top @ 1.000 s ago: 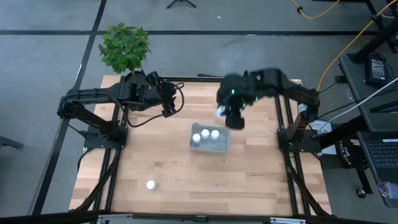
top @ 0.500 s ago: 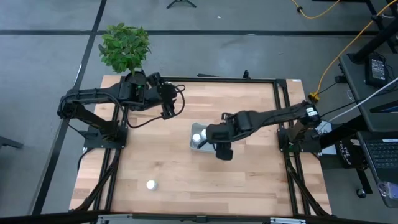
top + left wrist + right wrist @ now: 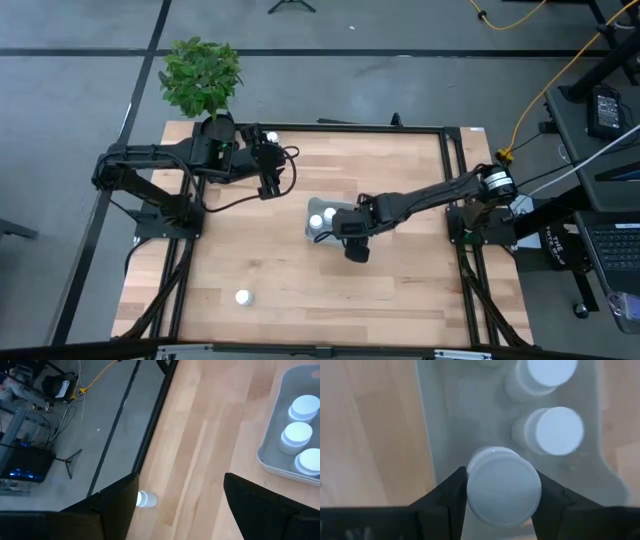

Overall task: Pick and place pill bottles into a basket
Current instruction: Put the top right white pill bottle into the gray bin

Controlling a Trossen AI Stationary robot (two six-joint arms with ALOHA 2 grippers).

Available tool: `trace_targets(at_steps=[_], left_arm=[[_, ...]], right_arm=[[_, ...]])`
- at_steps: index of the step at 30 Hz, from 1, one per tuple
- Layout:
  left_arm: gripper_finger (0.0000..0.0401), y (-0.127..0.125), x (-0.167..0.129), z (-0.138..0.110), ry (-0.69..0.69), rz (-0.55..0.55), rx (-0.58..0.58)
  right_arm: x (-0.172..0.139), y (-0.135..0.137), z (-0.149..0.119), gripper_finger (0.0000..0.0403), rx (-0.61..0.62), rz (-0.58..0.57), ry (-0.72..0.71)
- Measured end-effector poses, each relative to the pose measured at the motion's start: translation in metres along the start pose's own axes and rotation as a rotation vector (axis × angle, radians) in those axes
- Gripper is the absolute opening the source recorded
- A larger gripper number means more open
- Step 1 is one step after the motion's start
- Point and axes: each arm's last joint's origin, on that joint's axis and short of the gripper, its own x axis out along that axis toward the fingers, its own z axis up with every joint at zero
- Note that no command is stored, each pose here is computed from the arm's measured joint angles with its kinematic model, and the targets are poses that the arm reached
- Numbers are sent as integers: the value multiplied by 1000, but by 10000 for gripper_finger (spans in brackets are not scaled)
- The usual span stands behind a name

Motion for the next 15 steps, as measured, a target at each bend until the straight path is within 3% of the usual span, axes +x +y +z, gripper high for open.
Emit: trace_targets(at_steps=[9, 15], left_arm=[[284, 0, 0, 0, 0, 1, -1], [284, 0, 0, 0, 0, 2, -1]], right_arm=[[33, -3, -15, 161, 57, 34, -24], [37, -5, -18, 161, 85, 55, -9]])
